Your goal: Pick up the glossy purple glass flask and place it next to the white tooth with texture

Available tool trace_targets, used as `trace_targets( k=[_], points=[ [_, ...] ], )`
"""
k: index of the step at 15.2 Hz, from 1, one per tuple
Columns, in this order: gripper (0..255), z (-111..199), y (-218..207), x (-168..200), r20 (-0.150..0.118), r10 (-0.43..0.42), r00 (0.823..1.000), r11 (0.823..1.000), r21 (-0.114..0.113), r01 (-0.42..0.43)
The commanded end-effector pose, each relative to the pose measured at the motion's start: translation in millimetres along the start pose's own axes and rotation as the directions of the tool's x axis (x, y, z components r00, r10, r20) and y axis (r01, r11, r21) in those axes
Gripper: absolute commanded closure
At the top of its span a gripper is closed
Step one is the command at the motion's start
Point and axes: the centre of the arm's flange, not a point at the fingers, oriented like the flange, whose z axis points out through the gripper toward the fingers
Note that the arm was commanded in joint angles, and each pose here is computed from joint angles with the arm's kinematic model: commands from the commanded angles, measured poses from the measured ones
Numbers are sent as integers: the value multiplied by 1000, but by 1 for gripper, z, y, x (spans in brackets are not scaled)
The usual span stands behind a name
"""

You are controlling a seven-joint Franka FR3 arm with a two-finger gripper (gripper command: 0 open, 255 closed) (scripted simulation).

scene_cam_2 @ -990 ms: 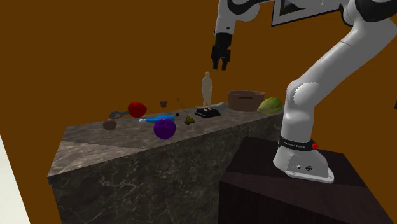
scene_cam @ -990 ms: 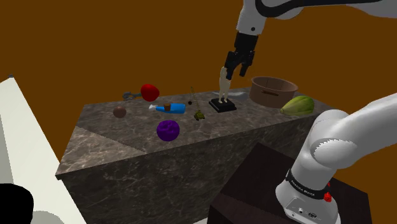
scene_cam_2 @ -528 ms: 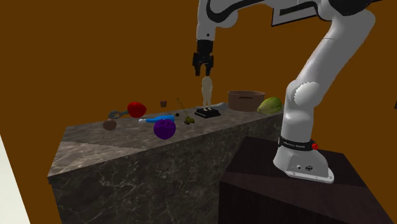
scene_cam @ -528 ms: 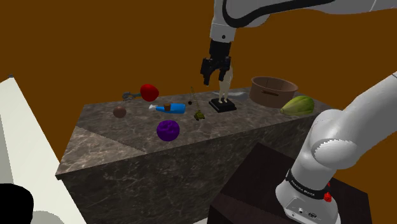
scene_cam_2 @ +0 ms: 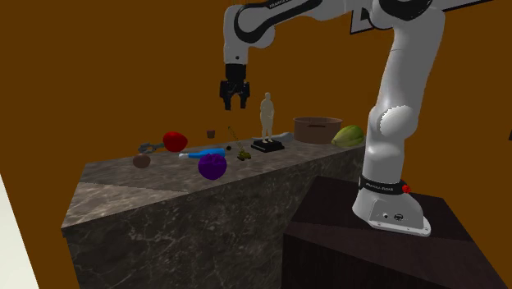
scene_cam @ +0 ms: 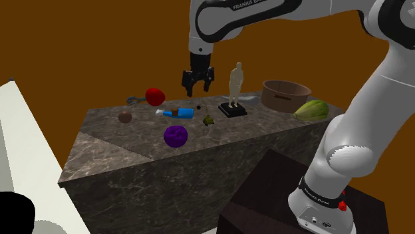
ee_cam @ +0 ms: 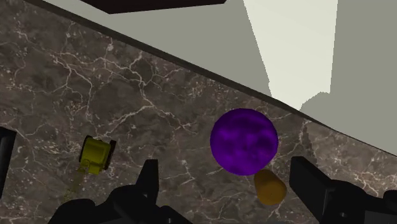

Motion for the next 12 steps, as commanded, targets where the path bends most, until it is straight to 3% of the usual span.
trace_targets(
  k=[1, 8, 12],
  points=[
    [0, 12, -16, 17, 8, -4, 1000, 1000, -4, 4],
    [0, 52, -72, 81, 33, -18, 999, 1000, -19, 19],
    [0, 73, -71, 80, 33, -18, 999, 1000, -19, 19]
  ],
)
